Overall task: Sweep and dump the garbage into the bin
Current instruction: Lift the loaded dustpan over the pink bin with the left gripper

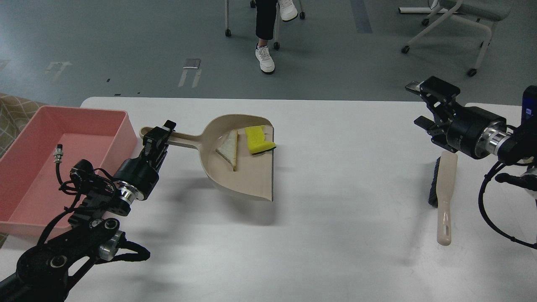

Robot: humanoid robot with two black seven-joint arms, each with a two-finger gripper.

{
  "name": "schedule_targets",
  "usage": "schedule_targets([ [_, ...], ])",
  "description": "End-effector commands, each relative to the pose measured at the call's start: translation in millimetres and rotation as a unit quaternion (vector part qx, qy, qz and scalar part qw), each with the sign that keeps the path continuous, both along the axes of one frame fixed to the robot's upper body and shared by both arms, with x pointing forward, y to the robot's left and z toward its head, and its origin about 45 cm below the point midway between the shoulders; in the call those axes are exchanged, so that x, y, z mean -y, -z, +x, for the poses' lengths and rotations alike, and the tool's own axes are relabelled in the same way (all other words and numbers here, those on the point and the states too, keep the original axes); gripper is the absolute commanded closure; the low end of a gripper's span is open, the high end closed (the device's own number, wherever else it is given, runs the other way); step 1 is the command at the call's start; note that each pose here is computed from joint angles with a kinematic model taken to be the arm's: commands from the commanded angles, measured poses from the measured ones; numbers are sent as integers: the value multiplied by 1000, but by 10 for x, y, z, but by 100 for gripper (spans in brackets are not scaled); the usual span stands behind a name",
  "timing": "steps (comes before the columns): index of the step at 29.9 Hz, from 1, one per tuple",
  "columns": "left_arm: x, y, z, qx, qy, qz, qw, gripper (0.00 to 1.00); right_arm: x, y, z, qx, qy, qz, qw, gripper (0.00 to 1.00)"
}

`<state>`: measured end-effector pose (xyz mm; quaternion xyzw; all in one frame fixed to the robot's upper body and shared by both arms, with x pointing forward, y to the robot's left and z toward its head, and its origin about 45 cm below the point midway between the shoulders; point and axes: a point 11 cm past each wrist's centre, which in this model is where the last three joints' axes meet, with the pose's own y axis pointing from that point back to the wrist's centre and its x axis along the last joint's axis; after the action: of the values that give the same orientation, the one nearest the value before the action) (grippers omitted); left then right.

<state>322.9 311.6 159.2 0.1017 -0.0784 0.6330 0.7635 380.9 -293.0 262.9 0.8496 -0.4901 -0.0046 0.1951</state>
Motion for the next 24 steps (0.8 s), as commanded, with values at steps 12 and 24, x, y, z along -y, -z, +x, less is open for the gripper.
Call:
schedule_targets([
  [12, -318, -388, 1, 9, 5, -59, 998, 100, 376, 294, -137, -41, 60, 54, 996, 0],
  [24, -740, -889, 5, 23, 9, -78, 997, 100, 433, 314, -85, -11, 109, 237, 965, 0],
])
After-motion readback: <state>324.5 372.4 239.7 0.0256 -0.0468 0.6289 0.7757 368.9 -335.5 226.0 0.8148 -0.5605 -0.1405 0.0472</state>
